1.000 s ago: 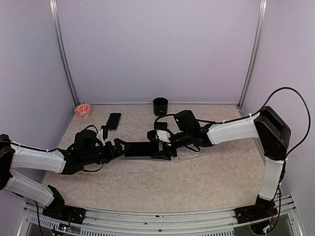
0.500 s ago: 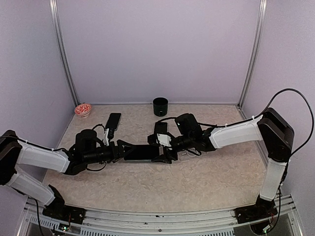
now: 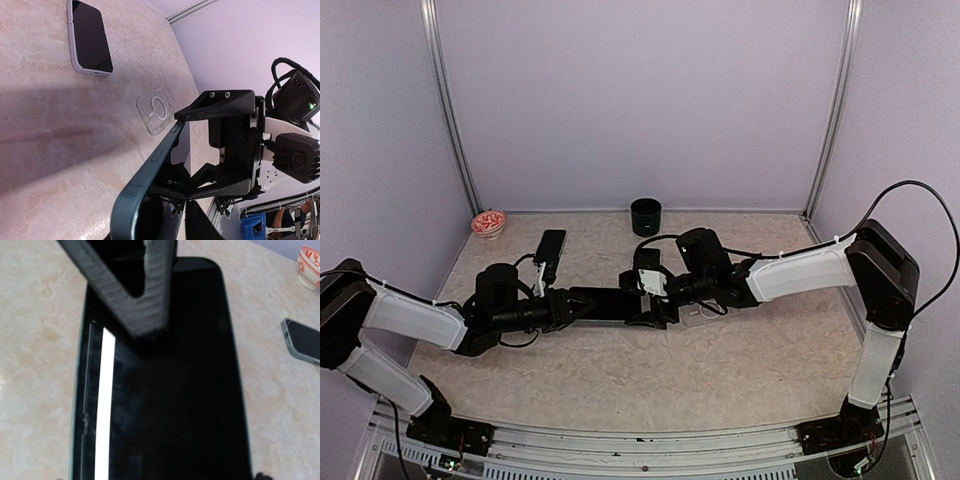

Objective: Put the phone into the phone case
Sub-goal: Pass from the right arm to the left, then move the phone case to the center of the board.

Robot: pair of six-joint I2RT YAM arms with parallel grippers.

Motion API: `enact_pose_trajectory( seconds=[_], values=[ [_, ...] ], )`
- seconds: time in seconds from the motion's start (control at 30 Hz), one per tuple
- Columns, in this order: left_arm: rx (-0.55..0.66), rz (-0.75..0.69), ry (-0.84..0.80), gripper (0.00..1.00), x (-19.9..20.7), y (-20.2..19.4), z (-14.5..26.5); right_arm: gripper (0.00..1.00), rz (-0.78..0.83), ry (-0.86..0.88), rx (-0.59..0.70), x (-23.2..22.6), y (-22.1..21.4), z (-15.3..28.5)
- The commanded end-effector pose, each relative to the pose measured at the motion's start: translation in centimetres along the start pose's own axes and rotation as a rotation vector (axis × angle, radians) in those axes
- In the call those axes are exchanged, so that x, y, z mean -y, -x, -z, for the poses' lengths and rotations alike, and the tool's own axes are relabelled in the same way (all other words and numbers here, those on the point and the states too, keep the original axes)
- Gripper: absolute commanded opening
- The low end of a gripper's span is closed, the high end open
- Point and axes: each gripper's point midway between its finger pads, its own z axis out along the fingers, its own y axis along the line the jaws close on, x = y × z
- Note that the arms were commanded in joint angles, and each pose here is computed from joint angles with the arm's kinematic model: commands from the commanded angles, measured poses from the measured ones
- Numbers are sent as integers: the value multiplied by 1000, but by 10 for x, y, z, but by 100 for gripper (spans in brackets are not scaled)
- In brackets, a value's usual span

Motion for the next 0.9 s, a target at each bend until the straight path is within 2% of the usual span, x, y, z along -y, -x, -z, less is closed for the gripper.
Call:
enact_pose_trajectory(
  seconds=[0.0, 0.33, 0.4, 0.6, 0.87],
  values=[
    [-9, -34, -95, 26, 20, 0, -1, 54, 55, -35, 54, 3, 24, 7],
    [-21, -28, -112, 2, 20, -3, -2, 55, 62, -59, 39, 5, 20, 8],
    [-20, -29, -115, 0, 21, -3, -2, 60, 63, -80, 40, 9, 22, 11],
    [-17, -45, -128, 0, 25, -3, -1, 98, 43, -201, 39, 28, 26, 25],
    [16, -120, -166, 0, 40, 0, 5, 100, -133, -463, -40, 80, 18, 57]
  ],
)
